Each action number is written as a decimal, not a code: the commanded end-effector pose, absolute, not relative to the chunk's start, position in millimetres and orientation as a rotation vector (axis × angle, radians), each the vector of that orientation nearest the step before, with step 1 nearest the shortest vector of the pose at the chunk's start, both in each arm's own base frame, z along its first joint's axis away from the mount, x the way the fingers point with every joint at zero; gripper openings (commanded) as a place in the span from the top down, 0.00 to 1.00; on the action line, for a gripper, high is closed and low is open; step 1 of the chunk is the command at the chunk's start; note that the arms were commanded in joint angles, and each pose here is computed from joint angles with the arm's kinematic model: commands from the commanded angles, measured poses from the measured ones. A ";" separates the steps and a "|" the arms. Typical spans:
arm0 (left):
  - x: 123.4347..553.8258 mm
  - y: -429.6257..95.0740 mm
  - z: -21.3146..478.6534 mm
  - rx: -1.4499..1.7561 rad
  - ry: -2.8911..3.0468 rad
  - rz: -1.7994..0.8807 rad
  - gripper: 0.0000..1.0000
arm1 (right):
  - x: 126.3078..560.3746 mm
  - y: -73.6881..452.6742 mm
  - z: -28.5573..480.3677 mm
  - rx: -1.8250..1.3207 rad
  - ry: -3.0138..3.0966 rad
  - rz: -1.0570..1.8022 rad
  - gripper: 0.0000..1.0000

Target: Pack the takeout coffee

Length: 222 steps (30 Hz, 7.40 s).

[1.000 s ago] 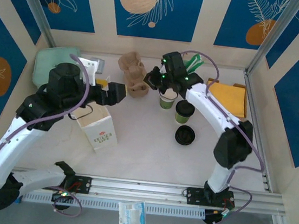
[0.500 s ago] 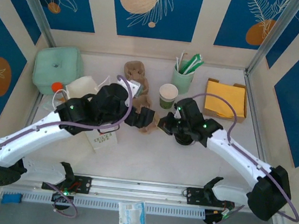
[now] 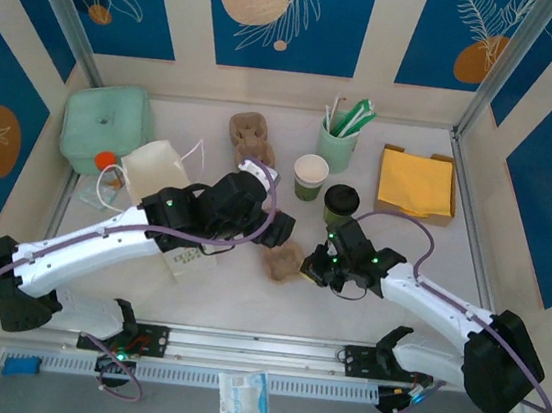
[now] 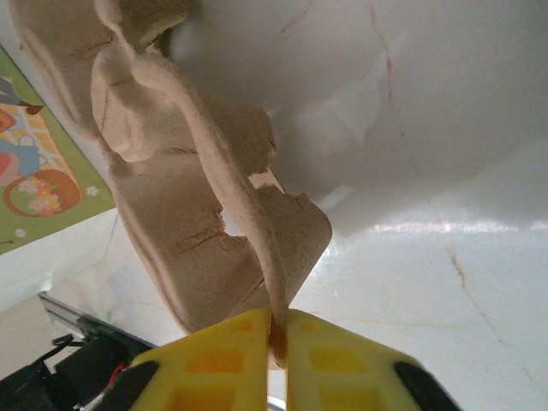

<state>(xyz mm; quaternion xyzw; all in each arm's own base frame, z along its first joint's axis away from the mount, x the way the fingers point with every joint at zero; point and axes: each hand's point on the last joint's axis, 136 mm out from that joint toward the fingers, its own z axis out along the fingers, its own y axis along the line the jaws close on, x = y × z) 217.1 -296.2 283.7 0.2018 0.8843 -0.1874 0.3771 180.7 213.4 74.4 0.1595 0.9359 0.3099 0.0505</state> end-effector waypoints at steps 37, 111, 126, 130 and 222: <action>205.6 -252.2 365.9 0.465 2.075 -0.513 0.01 | 234.5 230.5 158.0 -0.304 2.946 0.522 0.01; 189.7 -189.6 365.9 0.328 2.045 -0.479 0.01 | 251.6 281.3 42.1 -0.646 3.126 -0.064 0.57; 190.5 -193.3 370.4 0.348 2.041 -0.479 0.00 | 256.0 280.5 67.0 -0.622 3.073 -0.046 0.63; 192.2 -193.8 373.0 0.364 2.036 -0.457 0.01 | 259.7 280.2 81.7 -0.602 3.047 -0.011 0.63; 296.6 -305.4 411.2 0.460 2.033 -0.712 0.10 | 280.3 153.6 289.3 -0.105 2.627 0.502 0.64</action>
